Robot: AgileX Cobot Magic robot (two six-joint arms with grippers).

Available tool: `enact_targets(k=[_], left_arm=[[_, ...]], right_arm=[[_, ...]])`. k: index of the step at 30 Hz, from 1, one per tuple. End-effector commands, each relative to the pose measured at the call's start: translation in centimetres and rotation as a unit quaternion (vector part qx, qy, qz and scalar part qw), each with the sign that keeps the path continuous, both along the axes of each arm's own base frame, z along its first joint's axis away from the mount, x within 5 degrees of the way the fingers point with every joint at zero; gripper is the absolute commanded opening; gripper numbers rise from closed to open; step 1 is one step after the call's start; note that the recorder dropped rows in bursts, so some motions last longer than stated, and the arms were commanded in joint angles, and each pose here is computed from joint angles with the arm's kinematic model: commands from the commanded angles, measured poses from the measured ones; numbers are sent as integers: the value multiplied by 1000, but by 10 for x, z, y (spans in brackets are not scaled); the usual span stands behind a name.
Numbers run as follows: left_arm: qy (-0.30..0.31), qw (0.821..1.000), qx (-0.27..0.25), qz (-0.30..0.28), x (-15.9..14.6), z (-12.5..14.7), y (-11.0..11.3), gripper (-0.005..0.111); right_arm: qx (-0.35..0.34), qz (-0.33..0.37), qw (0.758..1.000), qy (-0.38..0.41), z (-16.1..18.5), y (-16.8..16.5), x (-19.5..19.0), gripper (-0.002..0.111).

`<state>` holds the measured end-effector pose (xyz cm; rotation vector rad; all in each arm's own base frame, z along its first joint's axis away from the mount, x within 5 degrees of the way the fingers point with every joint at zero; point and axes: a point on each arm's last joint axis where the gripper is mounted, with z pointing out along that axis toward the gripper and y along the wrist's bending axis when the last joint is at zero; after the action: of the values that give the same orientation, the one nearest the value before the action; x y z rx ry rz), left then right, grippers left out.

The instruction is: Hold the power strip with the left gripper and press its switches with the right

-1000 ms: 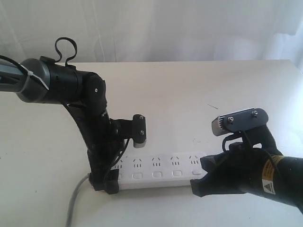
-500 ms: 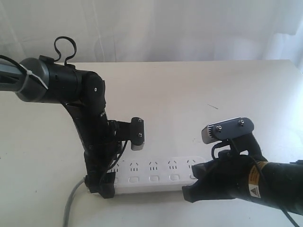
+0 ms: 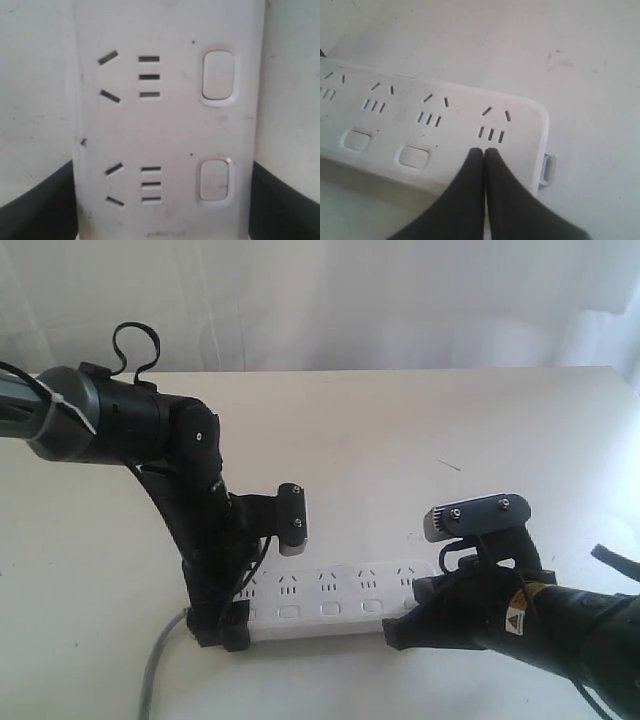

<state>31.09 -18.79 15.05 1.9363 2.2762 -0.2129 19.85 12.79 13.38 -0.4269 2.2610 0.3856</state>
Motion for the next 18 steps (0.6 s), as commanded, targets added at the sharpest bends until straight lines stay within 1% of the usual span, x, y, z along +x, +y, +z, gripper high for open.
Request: enact_targets(k=[1,5,14,18], left_arm=[[-23,1000,11,4,0,-20,4,0],[-22,999,35,-14,-6,-28,11,0],[-20,999,34,-10,-6,-28,11,0],[-20,999,34,-10,-6,-28,11,0]], right_arm=[[6,-1,1000,-21,2,-1,2,0],[5,-1,1000,-19,-1,0,2,0],[-17,-7,999,30,-27,0,2,0],[-46,-6,996,80,-34,-4,-4,0]])
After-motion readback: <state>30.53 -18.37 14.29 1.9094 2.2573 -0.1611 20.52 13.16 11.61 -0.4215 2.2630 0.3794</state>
